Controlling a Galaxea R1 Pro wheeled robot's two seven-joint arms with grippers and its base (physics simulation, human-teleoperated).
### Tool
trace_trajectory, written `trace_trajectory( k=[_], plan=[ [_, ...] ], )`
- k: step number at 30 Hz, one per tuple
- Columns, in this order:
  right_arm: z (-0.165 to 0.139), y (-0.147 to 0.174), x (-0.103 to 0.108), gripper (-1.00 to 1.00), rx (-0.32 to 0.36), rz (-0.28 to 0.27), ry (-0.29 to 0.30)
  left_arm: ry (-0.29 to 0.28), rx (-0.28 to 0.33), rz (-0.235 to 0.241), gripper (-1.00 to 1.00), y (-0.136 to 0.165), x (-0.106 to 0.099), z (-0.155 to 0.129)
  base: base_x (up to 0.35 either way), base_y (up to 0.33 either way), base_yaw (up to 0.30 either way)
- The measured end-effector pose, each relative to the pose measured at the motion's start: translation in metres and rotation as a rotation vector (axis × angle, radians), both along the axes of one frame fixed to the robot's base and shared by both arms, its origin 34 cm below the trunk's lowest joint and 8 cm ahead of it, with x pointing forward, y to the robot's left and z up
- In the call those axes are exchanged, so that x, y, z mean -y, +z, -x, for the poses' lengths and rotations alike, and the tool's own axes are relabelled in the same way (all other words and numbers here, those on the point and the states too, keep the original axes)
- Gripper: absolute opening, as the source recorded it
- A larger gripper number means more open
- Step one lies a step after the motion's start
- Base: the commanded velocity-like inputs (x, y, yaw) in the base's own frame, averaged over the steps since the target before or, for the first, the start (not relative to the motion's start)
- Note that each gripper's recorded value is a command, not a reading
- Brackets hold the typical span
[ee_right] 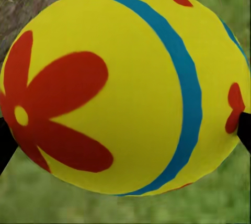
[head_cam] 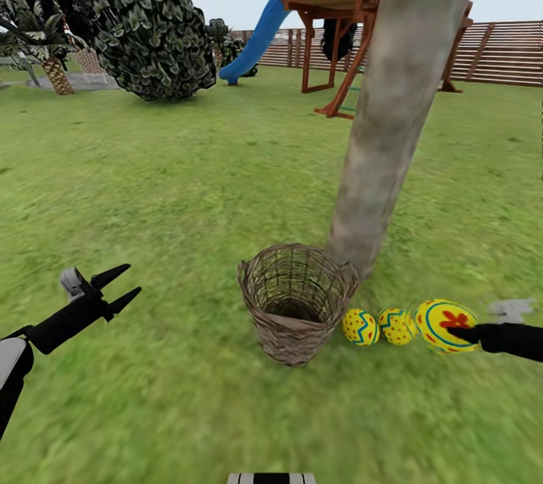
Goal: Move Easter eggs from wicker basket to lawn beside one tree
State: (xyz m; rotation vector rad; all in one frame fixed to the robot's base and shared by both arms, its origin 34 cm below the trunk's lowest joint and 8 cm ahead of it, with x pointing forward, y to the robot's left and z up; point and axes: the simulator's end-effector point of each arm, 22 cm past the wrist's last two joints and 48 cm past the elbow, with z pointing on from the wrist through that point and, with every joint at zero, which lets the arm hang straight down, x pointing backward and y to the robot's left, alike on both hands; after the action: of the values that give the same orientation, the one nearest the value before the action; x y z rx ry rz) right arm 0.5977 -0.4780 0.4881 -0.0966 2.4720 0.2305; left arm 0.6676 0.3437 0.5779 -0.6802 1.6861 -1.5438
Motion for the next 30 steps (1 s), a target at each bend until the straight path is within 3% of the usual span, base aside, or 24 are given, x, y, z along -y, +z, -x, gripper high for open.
trace_trajectory(
  k=[2, 4, 5, 6, 8, 10, 12, 17, 30],
  plan=[
    [-0.009, -0.006, 0.044, -1.00, 0.049, 0.198, -0.090, -0.004, 0.012, -0.002, 1.00, 0.006, 0.002, 0.001, 0.000, 0.000, 0.000],
    [-0.016, -0.021, 0.058, -1.00, 0.088, 0.312, -0.156, -0.028, 0.013, -0.008, 1.00, 0.008, 0.011, 0.002, 0.000, 0.000, 0.000],
    [-0.027, -0.029, 0.064, -1.00, 0.155, 0.420, -0.211, -0.060, 0.008, -0.015, 1.00, 0.006, 0.025, 0.004, 0.000, 0.000, 0.000],
    [-0.033, -0.033, 0.067, -1.00, 0.198, 0.482, -0.246, -0.079, 0.016, -0.019, 1.00, 0.009, 0.033, 0.005, 0.000, 0.000, 0.000],
    [-0.037, -0.046, 0.061, -1.00, 0.220, 0.514, -0.269, -0.097, 0.038, -0.022, 1.00, 0.017, 0.042, 0.005, 0.000, 0.000, 0.000],
    [-0.042, -0.063, 0.040, -1.00, 0.207, 0.528, -0.247, -0.111, 0.043, -0.020, 1.00, 0.018, 0.050, 0.006, 0.000, -0.153, 0.000],
    [-0.046, -0.076, 0.030, -1.00, 0.192, 0.623, -0.248, -0.150, 0.062, -0.022, 1.00, 0.024, 0.069, 0.008, 0.000, -0.317, 0.000],
    [-0.048, -0.088, 0.022, -1.00, 0.209, 0.640, -0.222, -0.173, 0.095, -0.013, 1.00, 0.036, 0.085, 0.010, 0.000, -0.338, 0.176],
    [-0.041, -0.102, 0.019, -1.00, 0.178, 0.637, -0.210, -0.172, 0.096, -0.012, 1.00, 0.036, 0.085, 0.009, 0.000, -0.344, 0.291]
  ],
)
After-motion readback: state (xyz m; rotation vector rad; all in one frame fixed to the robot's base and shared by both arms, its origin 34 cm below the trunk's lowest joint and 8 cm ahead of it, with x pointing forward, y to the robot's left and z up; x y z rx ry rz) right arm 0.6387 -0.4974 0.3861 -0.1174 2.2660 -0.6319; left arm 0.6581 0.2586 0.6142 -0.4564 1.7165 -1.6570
